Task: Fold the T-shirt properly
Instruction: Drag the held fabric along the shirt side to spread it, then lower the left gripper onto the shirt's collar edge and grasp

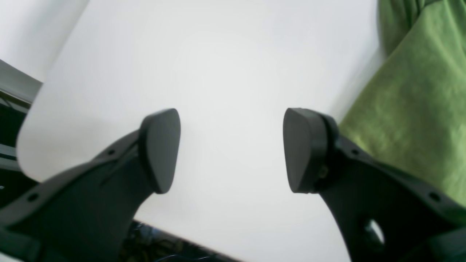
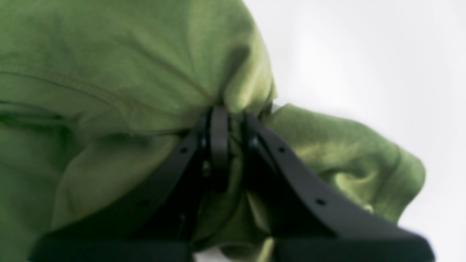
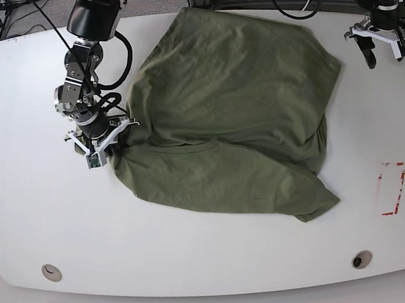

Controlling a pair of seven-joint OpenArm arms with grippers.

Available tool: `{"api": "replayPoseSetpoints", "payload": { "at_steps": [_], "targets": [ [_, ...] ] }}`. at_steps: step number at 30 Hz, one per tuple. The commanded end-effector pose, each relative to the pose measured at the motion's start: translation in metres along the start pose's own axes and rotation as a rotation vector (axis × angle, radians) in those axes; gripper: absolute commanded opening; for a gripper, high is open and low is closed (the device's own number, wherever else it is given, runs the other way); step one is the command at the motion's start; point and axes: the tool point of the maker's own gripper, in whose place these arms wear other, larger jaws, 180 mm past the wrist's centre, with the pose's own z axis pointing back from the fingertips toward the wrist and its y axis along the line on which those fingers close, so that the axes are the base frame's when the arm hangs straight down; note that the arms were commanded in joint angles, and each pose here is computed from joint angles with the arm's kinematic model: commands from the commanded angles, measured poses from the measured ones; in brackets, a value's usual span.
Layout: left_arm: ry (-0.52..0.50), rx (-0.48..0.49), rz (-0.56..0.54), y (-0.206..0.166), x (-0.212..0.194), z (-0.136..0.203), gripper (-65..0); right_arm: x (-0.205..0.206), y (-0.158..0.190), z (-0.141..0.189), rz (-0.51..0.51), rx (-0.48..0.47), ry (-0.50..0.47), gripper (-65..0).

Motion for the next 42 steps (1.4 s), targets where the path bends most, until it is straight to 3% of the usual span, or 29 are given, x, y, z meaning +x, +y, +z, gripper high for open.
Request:
{"api": "replayPoseSetpoints", "payload": {
  "at_steps": [1, 17, 39, 42],
  "targets": [
    [-0.052, -0.008, 0.011, -0.001, 0.017, -0.002, -23.4, 0.02, 0.0, 0.003, 0.01, -0.007, -0.051, -65.0],
    [-0.016, -0.066, 0.045, -0.022, 0.026, -0.019, -20.0, 0.026, 0.004, 0.004, 0.012, -0.007, -0.06, -65.0],
    [0.023, -0.045, 0.102, -0.021, 0.012, -0.025, -20.4, -0.012, -0.003, 0.011, 0.002, -0.016, 0.03, -64.6],
    [0.03, -0.095, 0.096, -0.035, 0.014, -0.037, -20.2, -0.011, -0.002, 0.014, 0.001, -0.012, 0.031, -64.4]
  ]
}}
